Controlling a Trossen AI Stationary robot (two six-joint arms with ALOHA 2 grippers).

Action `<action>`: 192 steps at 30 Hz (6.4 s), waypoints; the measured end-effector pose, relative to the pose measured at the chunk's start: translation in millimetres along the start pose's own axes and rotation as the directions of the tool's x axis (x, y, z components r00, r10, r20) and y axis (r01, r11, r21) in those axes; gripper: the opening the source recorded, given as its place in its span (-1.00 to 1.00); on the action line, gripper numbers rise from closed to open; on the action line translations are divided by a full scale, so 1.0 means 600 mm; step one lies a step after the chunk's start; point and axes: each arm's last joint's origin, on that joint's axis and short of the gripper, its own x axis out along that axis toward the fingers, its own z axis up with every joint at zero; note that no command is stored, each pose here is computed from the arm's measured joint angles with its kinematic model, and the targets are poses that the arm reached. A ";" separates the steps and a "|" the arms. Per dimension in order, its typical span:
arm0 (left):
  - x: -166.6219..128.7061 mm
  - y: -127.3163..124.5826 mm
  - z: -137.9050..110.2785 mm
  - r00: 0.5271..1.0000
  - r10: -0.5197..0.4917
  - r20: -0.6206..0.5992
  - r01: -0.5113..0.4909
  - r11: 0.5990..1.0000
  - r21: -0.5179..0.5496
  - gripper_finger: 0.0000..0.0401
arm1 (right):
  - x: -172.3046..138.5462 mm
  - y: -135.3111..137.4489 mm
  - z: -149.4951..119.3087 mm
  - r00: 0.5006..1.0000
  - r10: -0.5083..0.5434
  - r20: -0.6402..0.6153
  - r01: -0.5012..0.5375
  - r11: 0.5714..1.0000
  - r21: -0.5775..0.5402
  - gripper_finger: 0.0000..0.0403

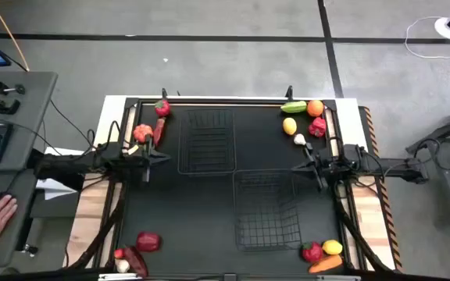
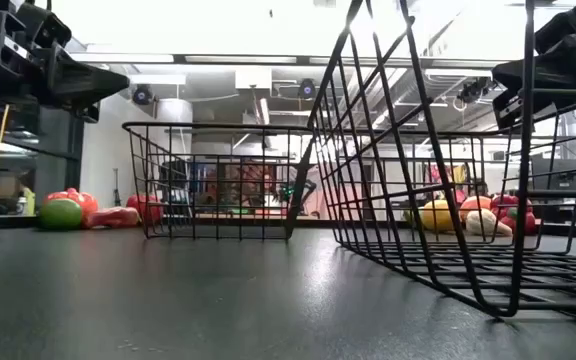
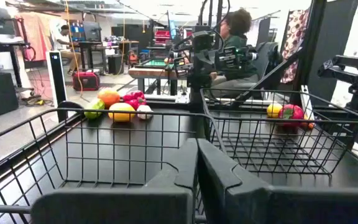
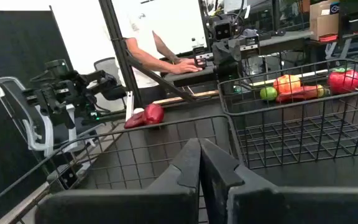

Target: Sort produce into baskets

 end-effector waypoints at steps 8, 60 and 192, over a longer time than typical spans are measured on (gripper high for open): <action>0.000 0.000 0.000 1.000 -0.001 0.000 0.001 1.000 0.000 -1.00 | 0.000 0.000 0.000 1.000 0.000 0.000 0.000 1.000 0.000 -1.00; 0.000 0.000 0.000 1.000 0.000 -0.001 0.000 1.000 0.000 -1.00 | 0.000 0.000 0.000 1.000 0.000 0.000 0.000 1.000 0.000 -1.00; 0.000 0.000 0.000 1.000 -0.001 0.000 0.001 1.000 0.000 -1.00 | -0.014 -0.005 0.154 0.735 -0.605 0.305 0.463 0.777 0.427 -0.95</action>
